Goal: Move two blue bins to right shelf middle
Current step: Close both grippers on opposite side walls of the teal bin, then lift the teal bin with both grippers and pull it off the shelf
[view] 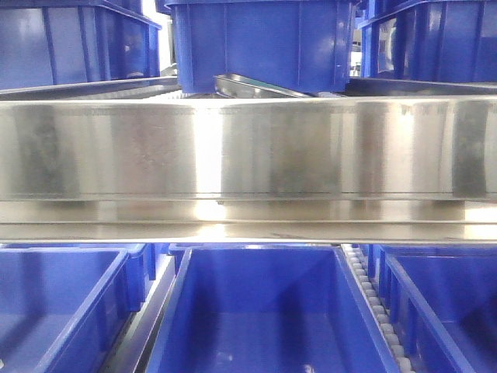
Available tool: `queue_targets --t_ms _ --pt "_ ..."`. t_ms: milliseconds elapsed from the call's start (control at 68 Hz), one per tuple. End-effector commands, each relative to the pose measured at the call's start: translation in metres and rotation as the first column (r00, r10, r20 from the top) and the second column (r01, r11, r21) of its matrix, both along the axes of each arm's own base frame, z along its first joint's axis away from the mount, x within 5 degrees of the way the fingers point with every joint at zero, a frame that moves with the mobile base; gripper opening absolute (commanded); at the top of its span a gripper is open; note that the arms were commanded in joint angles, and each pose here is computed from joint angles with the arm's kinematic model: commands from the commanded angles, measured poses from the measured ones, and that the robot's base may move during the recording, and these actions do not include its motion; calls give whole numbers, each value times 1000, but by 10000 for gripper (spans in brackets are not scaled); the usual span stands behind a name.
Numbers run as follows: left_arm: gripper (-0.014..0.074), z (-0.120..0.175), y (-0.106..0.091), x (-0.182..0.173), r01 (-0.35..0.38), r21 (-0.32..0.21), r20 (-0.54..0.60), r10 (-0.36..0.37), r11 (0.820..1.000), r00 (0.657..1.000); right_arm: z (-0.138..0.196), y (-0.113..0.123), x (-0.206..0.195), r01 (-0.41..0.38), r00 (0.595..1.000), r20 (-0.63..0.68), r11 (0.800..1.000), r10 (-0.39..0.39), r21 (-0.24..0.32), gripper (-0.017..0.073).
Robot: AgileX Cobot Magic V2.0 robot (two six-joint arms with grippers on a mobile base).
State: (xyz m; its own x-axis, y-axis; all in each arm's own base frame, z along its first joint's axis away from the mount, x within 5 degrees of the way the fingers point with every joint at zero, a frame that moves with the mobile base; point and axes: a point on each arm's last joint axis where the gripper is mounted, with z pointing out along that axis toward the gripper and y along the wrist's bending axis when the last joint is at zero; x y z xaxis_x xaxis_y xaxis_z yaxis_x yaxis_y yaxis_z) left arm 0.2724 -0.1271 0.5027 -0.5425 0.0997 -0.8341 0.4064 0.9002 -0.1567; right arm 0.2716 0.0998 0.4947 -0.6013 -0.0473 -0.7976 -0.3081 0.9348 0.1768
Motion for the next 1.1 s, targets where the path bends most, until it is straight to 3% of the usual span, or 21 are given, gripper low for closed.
queue_targets --t_ms 0,588,1088 --pt "-111 14 3 -10 14 -41 47 -13 999 999 4 -8 2 43 998 41 998 -41 -42 -151" --pt "-111 24 2 -6 7 -95 154 8 995 988 5 -7 3 44 997 60 998 -42 -35 -151" --pt "-111 24 2 -6 7 -96 155 8 995 988 5 -7 3 44 997 60 998 -42 -35 -151"
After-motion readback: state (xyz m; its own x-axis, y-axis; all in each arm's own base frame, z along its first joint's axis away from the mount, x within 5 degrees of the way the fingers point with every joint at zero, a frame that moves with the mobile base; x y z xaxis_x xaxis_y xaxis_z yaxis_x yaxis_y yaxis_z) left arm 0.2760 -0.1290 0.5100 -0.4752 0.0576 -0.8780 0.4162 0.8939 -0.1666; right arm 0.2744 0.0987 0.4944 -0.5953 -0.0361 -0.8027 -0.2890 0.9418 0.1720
